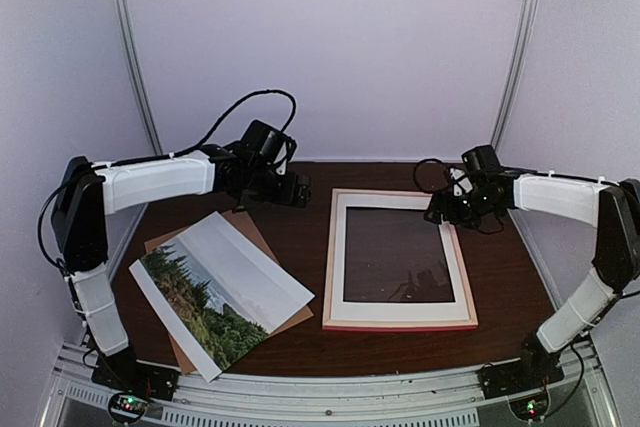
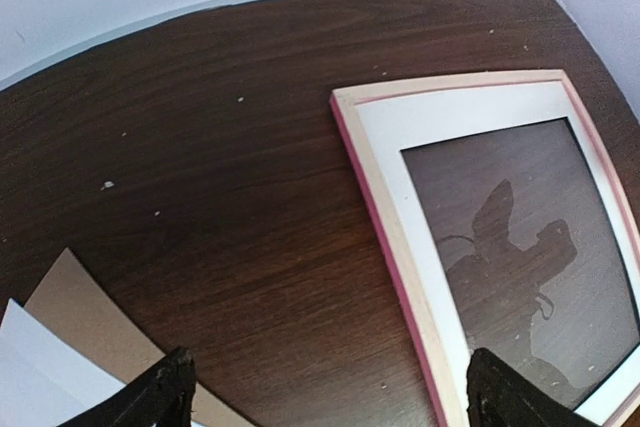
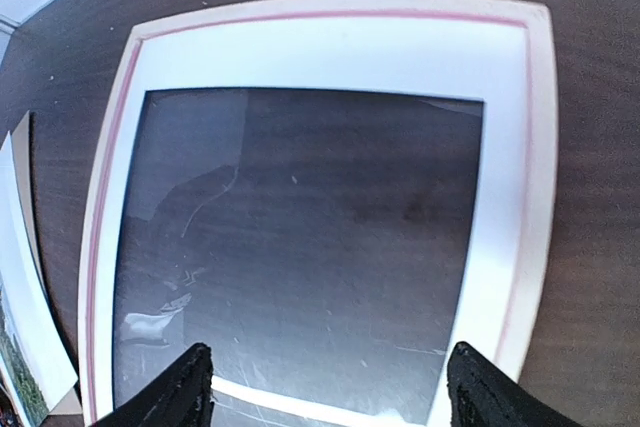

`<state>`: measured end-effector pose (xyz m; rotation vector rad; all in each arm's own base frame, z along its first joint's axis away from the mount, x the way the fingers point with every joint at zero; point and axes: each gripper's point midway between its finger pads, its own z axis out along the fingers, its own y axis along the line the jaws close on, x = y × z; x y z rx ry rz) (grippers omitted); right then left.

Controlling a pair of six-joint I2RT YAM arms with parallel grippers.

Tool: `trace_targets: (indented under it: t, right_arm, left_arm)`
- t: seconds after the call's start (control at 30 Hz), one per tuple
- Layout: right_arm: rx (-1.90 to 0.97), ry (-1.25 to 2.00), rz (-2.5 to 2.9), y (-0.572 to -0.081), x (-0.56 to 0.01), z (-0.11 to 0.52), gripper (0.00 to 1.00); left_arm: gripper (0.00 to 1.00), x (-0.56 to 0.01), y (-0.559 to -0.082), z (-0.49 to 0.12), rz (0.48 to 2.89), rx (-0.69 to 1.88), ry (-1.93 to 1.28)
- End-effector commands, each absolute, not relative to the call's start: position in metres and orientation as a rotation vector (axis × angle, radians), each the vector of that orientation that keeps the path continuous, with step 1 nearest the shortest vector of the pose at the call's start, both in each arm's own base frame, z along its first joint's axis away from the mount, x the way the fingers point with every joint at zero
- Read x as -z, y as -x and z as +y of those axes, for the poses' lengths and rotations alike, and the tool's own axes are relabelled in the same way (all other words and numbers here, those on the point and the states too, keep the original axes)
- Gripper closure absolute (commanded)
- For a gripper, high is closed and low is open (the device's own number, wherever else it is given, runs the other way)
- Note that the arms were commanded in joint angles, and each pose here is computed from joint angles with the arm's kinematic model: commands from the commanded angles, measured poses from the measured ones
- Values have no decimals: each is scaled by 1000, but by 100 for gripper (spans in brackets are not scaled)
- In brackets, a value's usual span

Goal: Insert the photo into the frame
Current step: Adjust the mat board under the glass panel.

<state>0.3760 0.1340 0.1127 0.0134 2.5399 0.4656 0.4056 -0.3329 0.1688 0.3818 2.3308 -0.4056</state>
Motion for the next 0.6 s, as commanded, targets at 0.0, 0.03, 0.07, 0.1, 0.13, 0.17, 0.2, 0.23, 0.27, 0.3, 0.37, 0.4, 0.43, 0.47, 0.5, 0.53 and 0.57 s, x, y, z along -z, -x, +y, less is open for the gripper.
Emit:
trace_targets:
  t: [0.0,0.03,0.07,0.1,0.13,0.17,0.2,0.23,0.27,0.3,0.37,0.4,0.43,0.47,0.5,0.53,0.57]
  right_arm:
    - [-482,88,2468,-416,-128,174,19]
    - [-493,110,2461,-423,-129,184,18]
    - [-505,130,2463,-429,-127,195,18]
    - [-519,148,2457,-437,-126,205,18]
    - [-534,163,2451,-444,-125,216,17]
    - [-550,176,2452,-451,-121,225,17]
    - [-569,186,2445,-458,-120,235,17]
    - [-582,199,2446,-464,-115,245,17]
    - [-594,206,2441,-471,-112,253,16]
    - [-610,213,2436,-478,-110,262,16]
    - [-639,226,2427,-490,-103,276,16]
    - [-648,229,2436,-495,-93,283,16]
    - [-662,234,2434,-500,-90,290,16]
    - [-677,240,2432,-504,-87,296,16]
    - [-689,241,2436,-507,-82,301,16]
    - [-701,243,2437,-511,-79,306,16]
    - [-710,244,2441,-513,-75,310,16]
  left_arm:
    - [4,-173,-408,-298,2344,339,-348]
    - [4,-172,-407,-293,2352,344,-336]
    - [3,-172,-407,-287,2355,348,-321]
    - [3,-171,-406,-282,2359,347,-307]
    - [3,-170,-405,-277,2360,344,-296]
    - [3,-170,-405,-272,2359,341,-285]
    - [3,-169,-403,-269,2361,338,-279]
    - [3,-167,-401,-264,2363,331,-273]
    - [3,-166,-400,-261,2366,327,-270]
    - [3,-165,-399,-257,2368,320,-265]
    - [3,-163,-396,-250,2374,308,-258]
    - [3,-162,-395,-246,2375,302,-251]
    - [3,-160,-394,-242,2379,294,-245]
    - [3,-158,-393,-239,2383,290,-240]
    - [3,-157,-392,-235,2386,283,-232]
    - [3,-156,-390,-232,2388,278,-228]
    - [3,-155,-389,-228,2390,268,-222]
